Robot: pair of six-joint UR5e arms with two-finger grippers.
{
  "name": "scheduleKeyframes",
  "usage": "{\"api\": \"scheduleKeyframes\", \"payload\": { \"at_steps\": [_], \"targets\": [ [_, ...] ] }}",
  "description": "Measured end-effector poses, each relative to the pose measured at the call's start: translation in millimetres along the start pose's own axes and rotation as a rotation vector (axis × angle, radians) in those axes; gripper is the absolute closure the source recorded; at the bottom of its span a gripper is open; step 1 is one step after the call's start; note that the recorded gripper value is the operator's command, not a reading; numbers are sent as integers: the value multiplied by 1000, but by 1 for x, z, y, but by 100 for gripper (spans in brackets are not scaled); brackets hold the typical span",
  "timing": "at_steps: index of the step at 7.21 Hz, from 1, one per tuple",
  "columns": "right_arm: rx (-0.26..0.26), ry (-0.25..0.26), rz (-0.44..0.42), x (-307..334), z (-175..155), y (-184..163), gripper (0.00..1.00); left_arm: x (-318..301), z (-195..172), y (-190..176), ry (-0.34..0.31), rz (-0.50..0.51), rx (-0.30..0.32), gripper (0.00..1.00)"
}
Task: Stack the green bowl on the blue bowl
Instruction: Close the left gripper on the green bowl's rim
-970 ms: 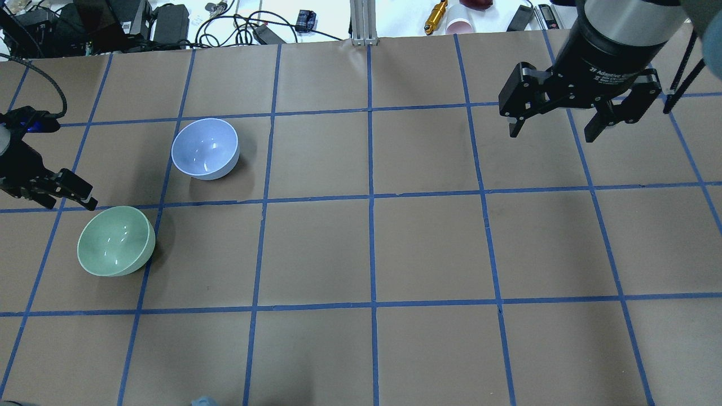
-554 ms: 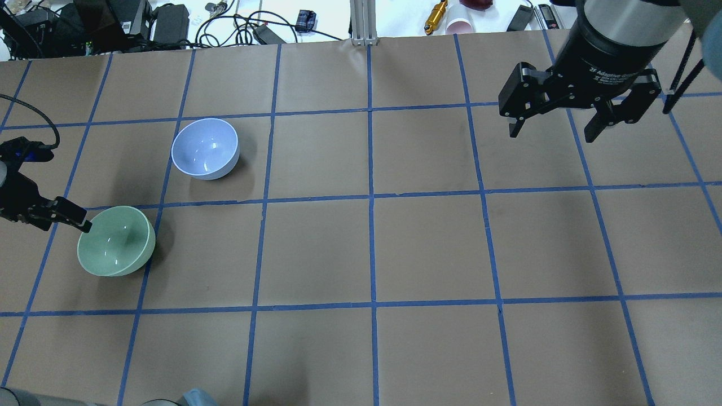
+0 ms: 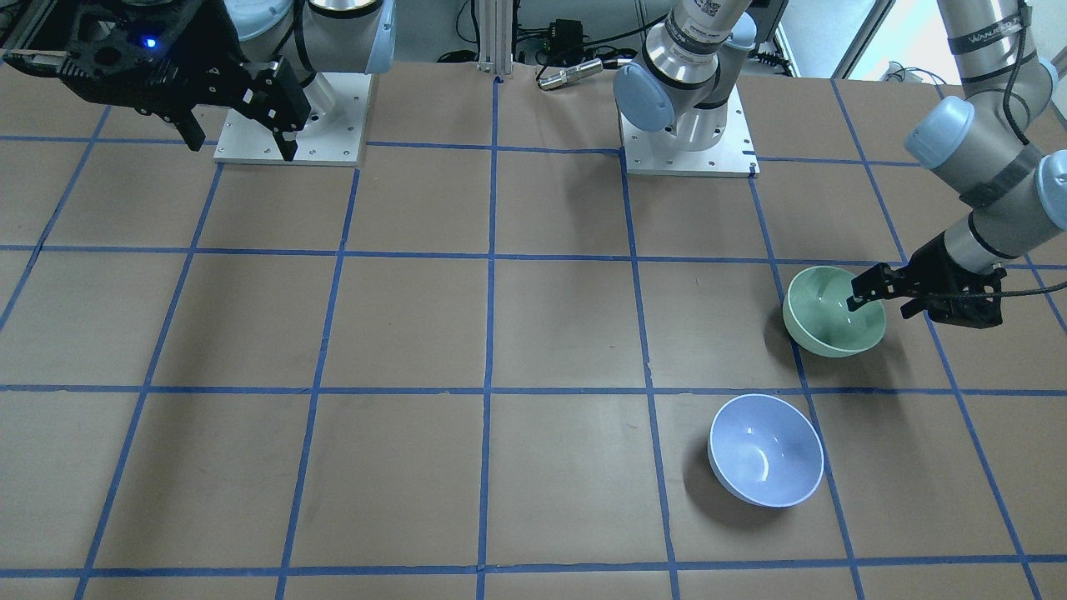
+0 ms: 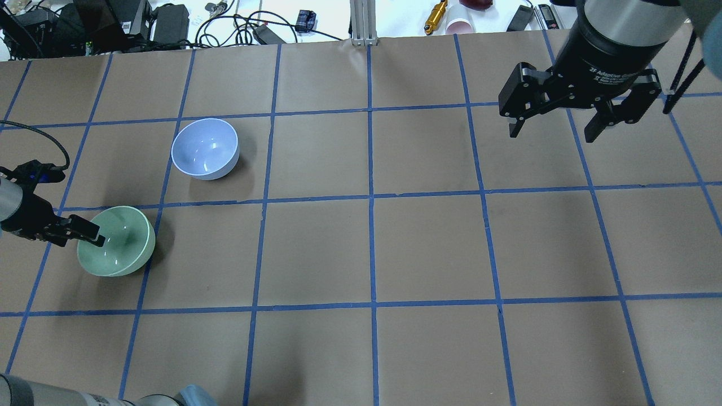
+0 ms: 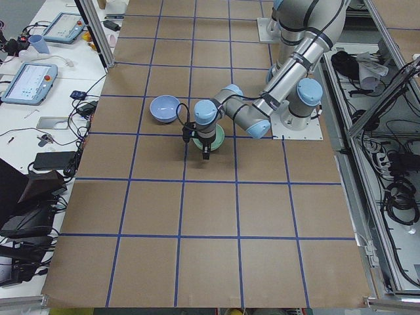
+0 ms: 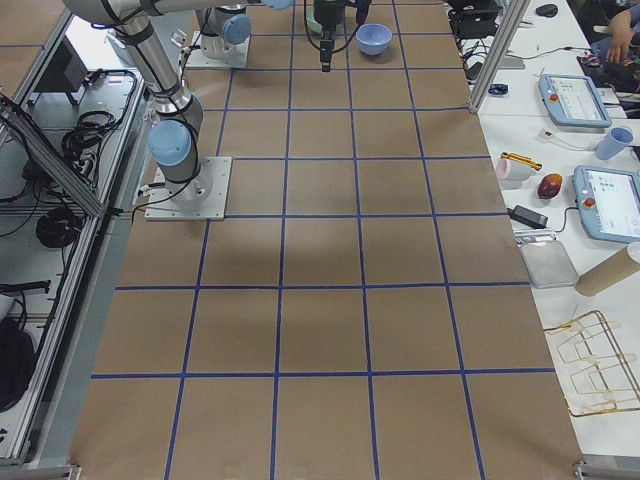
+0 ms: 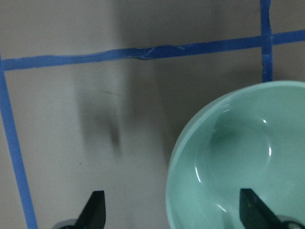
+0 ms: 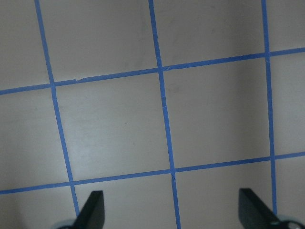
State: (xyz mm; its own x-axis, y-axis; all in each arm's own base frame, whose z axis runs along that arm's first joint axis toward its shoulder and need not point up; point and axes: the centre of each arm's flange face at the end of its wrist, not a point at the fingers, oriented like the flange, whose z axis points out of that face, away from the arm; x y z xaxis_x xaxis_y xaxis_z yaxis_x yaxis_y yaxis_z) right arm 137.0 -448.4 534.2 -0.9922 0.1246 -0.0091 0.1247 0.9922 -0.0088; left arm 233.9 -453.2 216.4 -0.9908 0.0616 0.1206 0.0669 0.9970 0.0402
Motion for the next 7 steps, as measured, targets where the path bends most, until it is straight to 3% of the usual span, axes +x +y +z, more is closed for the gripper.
{"api": "scheduleKeyframes", "payload": {
  "at_steps": [2,4,7],
  "targets": [
    [1,0,0,0,0,0,0,-5,12,-1,10,-6,-1,0],
    [0,0,1,0,0,0,0,-6,21,-1,20,-12,-6,21],
    [0,0,0,0,0,0,0,-3,27,-1,44,-24,-2,33]
  ]
}}
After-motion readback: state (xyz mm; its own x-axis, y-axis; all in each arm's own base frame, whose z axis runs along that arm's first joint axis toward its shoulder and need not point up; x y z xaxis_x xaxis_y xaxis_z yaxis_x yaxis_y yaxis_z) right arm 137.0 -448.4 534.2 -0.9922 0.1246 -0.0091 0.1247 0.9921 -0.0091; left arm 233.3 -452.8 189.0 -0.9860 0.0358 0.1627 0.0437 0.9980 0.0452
